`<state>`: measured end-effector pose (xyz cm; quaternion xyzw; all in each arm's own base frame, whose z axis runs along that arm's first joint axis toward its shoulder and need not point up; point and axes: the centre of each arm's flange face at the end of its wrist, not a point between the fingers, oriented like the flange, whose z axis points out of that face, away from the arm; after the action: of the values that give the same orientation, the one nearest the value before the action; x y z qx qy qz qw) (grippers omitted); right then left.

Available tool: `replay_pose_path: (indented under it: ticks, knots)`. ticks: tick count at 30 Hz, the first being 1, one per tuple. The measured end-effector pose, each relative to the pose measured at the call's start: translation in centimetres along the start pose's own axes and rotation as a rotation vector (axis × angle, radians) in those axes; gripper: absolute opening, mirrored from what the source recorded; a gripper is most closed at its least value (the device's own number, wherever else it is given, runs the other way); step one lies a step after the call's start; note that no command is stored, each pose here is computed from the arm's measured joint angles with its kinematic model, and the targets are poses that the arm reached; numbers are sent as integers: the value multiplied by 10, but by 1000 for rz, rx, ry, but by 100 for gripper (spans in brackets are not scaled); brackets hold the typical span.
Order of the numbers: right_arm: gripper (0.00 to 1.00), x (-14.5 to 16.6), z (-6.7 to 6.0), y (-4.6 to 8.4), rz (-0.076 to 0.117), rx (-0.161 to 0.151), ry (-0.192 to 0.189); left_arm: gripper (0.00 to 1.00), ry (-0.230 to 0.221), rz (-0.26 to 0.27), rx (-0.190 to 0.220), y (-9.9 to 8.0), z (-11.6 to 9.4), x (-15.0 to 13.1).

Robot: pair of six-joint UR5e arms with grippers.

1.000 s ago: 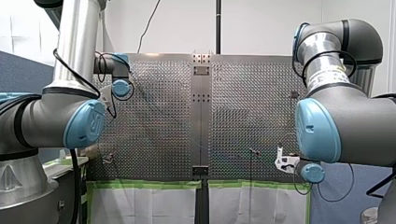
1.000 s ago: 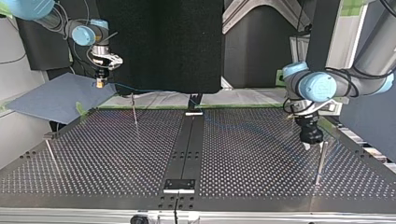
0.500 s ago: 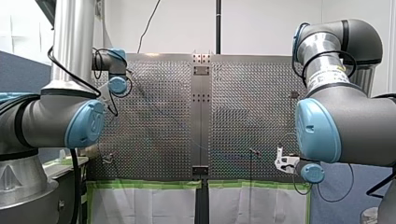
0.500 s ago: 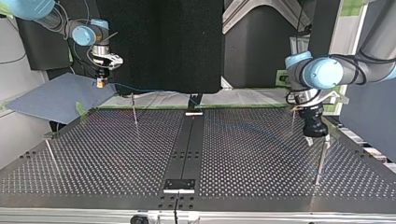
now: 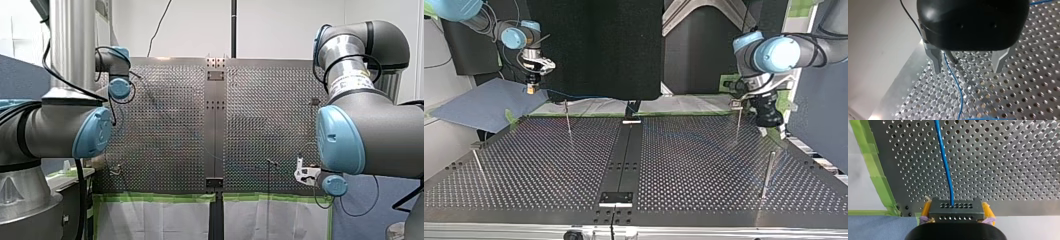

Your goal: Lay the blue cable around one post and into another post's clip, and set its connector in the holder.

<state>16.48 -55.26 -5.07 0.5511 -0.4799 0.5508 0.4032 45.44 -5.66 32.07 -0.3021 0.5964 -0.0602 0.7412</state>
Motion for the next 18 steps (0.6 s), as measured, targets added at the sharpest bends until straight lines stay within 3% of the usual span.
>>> replay_pose_path:
  ticks: [9,18]
  knots:
    - [0,1,1,2,12,-3,4,100,39,95,-77,15,-39,-3]
    - [0,1,1,2,16,0,5,100,12,160,-40,-9,-45,-41]
